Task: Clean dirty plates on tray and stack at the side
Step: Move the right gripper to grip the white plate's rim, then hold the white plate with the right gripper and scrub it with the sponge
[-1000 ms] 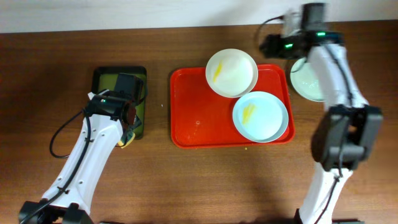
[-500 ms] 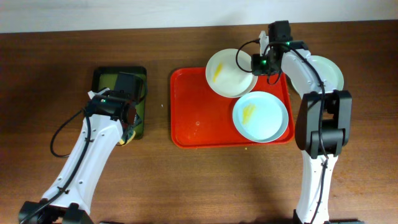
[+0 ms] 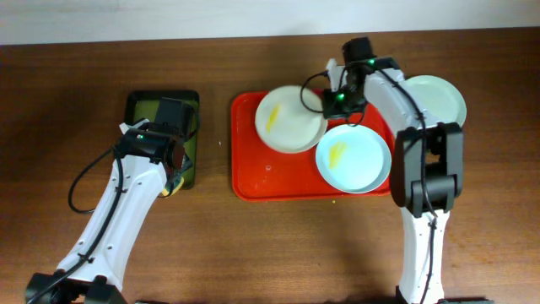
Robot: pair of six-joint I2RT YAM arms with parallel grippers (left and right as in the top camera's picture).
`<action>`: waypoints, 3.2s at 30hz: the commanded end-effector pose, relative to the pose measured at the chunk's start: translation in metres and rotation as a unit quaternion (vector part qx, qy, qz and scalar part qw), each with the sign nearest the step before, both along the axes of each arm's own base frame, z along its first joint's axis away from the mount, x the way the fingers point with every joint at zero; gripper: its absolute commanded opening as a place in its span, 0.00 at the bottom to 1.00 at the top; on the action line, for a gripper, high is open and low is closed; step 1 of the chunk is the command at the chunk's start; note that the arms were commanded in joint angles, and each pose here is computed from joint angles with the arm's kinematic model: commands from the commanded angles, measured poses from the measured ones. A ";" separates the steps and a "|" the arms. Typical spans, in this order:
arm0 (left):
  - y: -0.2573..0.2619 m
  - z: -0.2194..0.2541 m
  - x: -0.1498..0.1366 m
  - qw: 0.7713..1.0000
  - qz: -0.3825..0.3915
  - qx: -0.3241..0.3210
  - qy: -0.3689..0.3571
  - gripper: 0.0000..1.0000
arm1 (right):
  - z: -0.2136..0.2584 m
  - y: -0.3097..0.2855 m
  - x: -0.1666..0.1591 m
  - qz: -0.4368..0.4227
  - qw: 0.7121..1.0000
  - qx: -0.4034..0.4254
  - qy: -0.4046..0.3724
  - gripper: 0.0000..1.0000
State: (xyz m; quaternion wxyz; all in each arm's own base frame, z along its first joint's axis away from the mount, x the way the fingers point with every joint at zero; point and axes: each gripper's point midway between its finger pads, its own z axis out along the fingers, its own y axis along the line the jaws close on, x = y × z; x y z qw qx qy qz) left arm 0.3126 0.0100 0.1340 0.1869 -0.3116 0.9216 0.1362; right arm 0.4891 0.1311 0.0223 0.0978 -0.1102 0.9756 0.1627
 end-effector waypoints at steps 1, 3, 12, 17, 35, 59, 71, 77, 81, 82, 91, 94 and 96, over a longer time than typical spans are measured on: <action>0.005 0.004 0.000 1.000 -0.001 0.011 -0.005 0.00 | -0.010 0.025 -0.018 0.053 0.998 0.003 0.020 0.04; 0.005 0.004 0.000 1.000 -0.001 0.011 -0.005 0.00 | -0.011 0.029 -0.027 0.059 0.998 0.001 0.034 0.04; -0.010 -0.003 0.061 0.993 0.000 -0.047 -0.112 0.00 | -0.011 0.045 -0.036 0.078 0.996 -0.003 0.040 0.23; 0.014 -0.049 0.115 0.987 0.037 -0.053 -0.149 0.00 | -0.012 0.054 -0.036 0.088 0.996 -0.008 0.033 0.23; -0.009 0.039 0.133 0.957 -0.077 -0.151 -0.236 0.00 | -0.015 0.051 -0.033 0.086 0.996 -0.017 0.025 0.23; -0.208 -0.066 0.088 0.915 -0.307 -0.256 -0.060 0.00 | -0.028 0.030 -0.101 0.088 0.982 -0.046 0.163 0.22; -0.253 -0.105 0.071 0.889 -0.354 -0.290 -0.019 0.00 | -0.028 0.030 -0.101 0.060 0.982 -0.046 0.173 0.19; -0.198 -0.144 0.084 0.943 -0.302 -0.139 0.000 0.00 | -0.028 0.031 -0.099 0.058 0.983 -0.046 0.169 0.19; -0.166 -0.129 0.089 0.960 -0.274 -0.059 -0.006 0.00 | -0.028 0.030 -0.098 0.058 0.983 -0.047 0.167 0.19; -0.164 -0.122 0.091 0.961 -0.272 -0.053 -0.014 0.00 | -0.029 0.029 -0.098 0.058 0.983 -0.052 0.167 0.19; -0.215 -0.064 0.080 0.933 -0.278 -0.219 -0.064 0.00 | -0.031 0.024 -0.094 0.057 0.984 -0.068 0.157 0.19; -0.232 -0.082 0.069 0.926 -0.269 -0.262 -0.032 0.00 | -0.031 0.024 -0.093 0.057 0.984 -0.068 0.155 0.19; -0.238 -0.106 0.061 0.928 -0.272 -0.256 -0.004 0.00 | -0.031 0.024 -0.093 0.057 0.984 -0.068 0.155 0.19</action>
